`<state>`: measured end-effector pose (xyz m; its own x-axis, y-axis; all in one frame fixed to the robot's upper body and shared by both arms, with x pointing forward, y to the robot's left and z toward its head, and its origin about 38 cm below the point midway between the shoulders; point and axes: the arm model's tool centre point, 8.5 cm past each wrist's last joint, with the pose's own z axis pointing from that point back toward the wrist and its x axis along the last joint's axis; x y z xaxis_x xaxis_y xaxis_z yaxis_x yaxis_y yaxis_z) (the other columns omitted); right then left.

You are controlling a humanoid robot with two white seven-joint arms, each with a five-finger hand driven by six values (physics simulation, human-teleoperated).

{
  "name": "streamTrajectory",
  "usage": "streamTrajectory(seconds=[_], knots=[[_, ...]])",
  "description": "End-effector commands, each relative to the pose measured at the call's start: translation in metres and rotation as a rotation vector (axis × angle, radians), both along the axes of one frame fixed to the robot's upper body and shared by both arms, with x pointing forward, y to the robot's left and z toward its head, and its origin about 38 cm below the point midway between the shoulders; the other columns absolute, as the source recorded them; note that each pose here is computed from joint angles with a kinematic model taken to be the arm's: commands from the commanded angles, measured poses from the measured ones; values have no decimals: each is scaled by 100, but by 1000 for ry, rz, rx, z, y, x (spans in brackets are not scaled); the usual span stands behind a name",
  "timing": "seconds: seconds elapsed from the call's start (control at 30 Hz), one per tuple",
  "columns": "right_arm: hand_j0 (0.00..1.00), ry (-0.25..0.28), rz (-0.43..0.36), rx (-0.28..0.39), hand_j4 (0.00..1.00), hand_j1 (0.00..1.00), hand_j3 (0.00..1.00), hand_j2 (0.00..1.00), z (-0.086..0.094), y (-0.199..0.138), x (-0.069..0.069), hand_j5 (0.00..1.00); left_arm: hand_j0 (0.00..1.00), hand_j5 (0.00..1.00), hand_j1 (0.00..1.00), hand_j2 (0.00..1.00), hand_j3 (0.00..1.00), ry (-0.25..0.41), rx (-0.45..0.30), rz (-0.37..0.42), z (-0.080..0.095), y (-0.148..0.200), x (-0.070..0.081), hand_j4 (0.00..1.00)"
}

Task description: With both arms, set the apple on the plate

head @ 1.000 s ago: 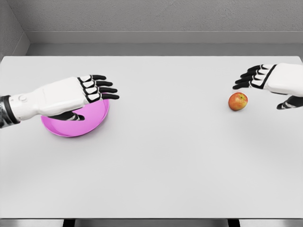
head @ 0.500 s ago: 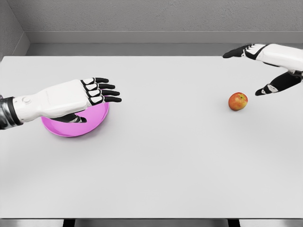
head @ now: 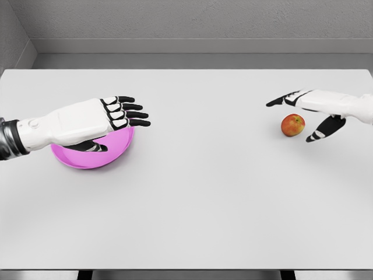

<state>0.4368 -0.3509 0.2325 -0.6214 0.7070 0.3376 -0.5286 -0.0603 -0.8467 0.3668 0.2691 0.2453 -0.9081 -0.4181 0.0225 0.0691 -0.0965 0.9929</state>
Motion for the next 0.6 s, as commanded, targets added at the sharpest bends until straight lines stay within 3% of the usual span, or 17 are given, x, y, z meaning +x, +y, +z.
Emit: streamTrajectory(seconds=[0.0, 0.1, 0.2, 0.57], knots=[[100, 42, -11, -6, 100, 100, 100, 100, -21, 3, 4, 100, 100, 100, 100, 100, 100, 3, -7, 1, 1, 0, 0, 100], [100, 42, -13, -20, 100, 100, 100, 100, -23, 3, 5, 100, 100, 100, 100, 100, 100, 3, -5, 1, 0, 0, 0, 100], [100, 56, -31, -29, 100, 100, 100, 100, -36, 5, 13, 100, 100, 100, 100, 100, 100, 3, -5, 1, 0, 0, 0, 100], [100, 64, -90, -45, 100, 100, 100, 100, -42, -28, 21, 100, 100, 100, 100, 100, 100, -3, 1, -1, 0, -1, 0, 100]])
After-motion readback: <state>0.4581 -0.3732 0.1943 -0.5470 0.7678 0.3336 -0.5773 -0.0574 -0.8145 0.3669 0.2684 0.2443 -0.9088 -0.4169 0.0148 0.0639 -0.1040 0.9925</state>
